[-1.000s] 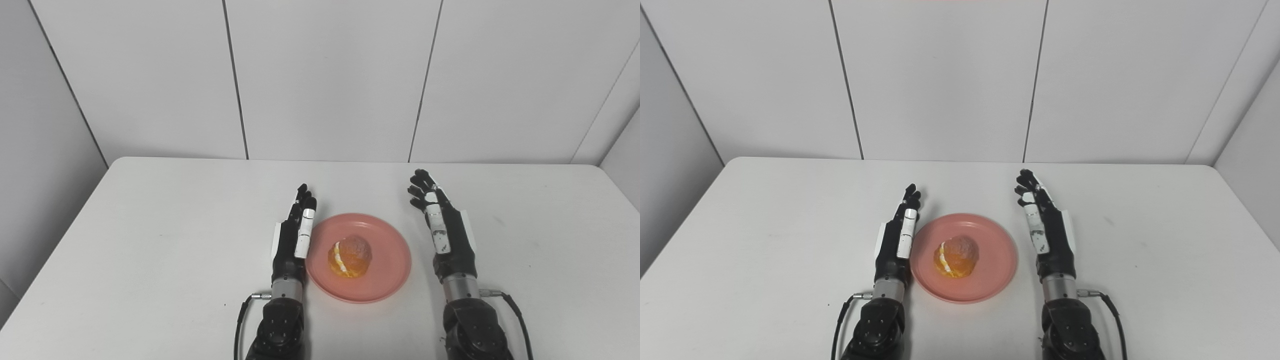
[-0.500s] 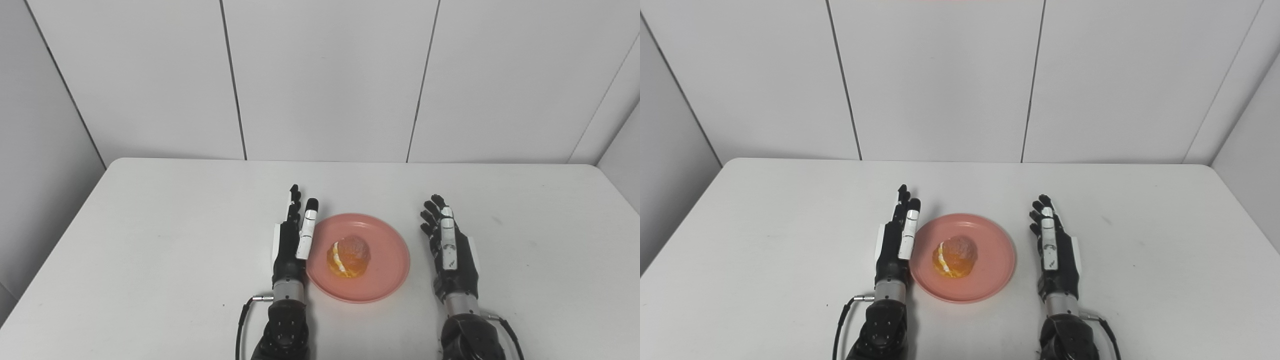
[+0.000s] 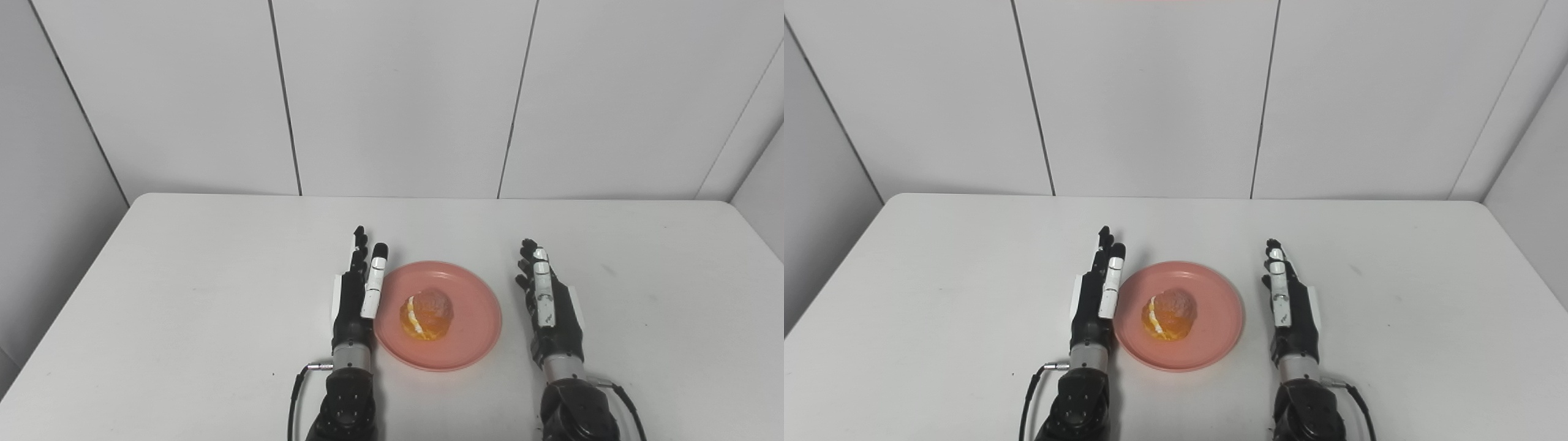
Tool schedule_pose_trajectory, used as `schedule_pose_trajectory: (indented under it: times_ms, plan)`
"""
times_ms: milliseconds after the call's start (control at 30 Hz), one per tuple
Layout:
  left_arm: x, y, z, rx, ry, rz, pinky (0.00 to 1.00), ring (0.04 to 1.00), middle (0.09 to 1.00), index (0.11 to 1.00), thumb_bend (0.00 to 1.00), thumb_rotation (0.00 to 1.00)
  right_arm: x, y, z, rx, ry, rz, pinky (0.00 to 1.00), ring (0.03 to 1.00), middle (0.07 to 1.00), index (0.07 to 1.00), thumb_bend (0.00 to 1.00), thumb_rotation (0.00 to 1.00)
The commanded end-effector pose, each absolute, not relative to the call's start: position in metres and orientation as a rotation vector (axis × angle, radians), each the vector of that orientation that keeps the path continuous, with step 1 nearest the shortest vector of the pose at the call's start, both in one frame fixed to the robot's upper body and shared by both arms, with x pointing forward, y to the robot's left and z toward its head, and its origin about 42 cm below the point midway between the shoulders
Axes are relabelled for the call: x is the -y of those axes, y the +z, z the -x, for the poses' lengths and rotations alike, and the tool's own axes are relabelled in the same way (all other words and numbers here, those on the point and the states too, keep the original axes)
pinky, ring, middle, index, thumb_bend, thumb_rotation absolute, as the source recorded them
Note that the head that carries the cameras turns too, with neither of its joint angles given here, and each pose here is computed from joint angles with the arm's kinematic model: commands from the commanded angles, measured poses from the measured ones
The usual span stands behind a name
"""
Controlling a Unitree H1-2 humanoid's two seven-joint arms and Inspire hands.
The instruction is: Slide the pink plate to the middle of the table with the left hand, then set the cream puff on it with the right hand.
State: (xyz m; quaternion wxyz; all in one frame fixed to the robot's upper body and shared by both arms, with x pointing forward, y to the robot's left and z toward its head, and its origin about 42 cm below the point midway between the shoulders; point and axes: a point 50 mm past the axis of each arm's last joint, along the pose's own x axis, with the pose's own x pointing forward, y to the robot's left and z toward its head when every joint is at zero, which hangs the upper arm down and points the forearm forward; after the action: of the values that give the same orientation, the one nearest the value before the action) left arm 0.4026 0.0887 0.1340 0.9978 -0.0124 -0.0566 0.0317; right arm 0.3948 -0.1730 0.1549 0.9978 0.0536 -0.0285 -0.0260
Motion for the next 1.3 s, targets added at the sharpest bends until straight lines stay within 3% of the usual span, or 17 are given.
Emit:
schedule_pose_trajectory:
  times_ms: [0,333,1267]
  plan:
    - [-0.103,0.109,-0.393,0.017,0.102,0.013,1.0,1.0,1.0,0.999,0.67,1.0,0.17,0.158,-0.395,0.037,-0.044,-0.094,1.0,0.948,0.935,0.882,0.74,1.0]
    - [-0.102,0.108,-0.391,0.016,0.1,0.019,1.0,1.0,1.0,0.999,0.66,1.0,0.172,0.156,-0.393,0.005,-0.046,-0.079,1.0,0.951,0.94,0.899,0.76,1.0]
    - [-0.104,0.107,-0.388,-0.017,0.087,0.024,1.0,1.0,1.0,0.999,0.65,1.0,0.173,0.146,-0.388,-0.015,-0.049,-0.074,0.96,0.93,0.932,0.892,0.69,1.0]
